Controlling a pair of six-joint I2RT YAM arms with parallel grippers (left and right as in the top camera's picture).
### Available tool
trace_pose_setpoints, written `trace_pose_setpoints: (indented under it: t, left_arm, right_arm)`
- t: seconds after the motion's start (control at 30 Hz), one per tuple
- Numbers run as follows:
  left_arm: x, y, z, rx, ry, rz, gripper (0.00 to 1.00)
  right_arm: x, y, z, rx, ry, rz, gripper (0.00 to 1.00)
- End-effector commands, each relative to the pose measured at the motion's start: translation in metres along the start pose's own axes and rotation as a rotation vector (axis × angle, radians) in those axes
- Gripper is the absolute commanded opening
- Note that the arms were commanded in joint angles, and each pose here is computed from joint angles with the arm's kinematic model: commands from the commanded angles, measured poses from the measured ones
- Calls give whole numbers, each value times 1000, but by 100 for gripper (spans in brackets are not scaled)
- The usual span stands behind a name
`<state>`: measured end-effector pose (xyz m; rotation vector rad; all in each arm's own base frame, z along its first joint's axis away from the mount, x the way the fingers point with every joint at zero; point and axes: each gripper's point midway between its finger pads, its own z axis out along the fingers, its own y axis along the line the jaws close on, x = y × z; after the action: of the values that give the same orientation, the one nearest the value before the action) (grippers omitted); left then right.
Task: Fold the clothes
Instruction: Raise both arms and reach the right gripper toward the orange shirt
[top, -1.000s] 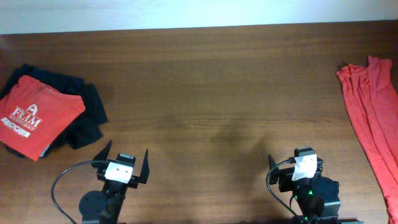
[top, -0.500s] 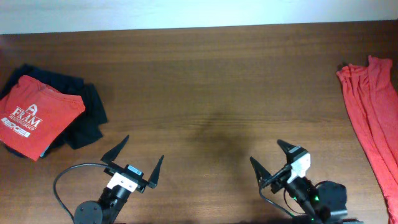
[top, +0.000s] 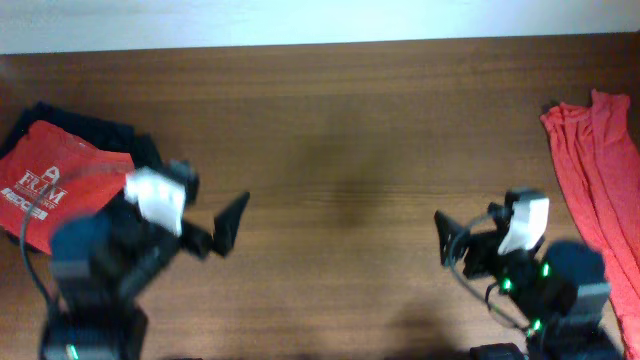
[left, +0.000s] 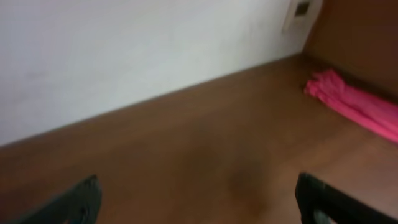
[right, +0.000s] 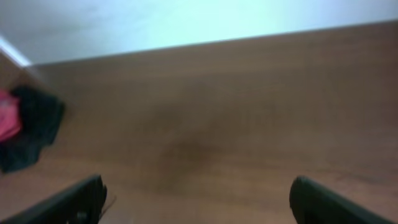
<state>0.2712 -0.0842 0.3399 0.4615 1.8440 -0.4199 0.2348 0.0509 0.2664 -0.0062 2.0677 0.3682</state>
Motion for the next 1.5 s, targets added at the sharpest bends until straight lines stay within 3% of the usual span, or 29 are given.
trace_pose_setpoints:
  t: [0.0, 0.17, 0.33, 0.63, 0.8, 1.23, 1.27, 1.43, 1.47]
  left_arm:
    - [-35, 18, 19, 5, 104, -70, 99]
    - [-40, 25, 51, 93, 186, -136, 99]
    - [-25, 30, 71, 128, 240, -178, 99]
    - [-19, 42, 75, 70, 263, -176, 99]
    - [-18, 46, 75, 44, 266, -171, 99]
    - [-20, 47, 76, 44, 259, -167, 99]
    - [-20, 47, 76, 43, 259, -167, 99]
    - [-21, 47, 76, 42, 252, -162, 99]
    - [-21, 47, 76, 43, 251, -162, 99]
  right_arm:
    - [-44, -7, 1, 97, 53, 17, 99]
    - [-32, -26, 28, 200, 277, 76, 99]
    - [-1, -102, 33, 522, 387, 433, 99]
    - [78, -247, -23, 960, 581, 913, 99]
    - [130, -284, -55, 1074, 769, 1020, 99]
    - [197, -368, -71, 1190, 722, 1238, 100]
    - [200, -370, -69, 1189, 727, 1240, 98]
    - [205, -383, -59, 1181, 711, 1213, 68]
    - [205, -385, -59, 1182, 707, 1212, 66]
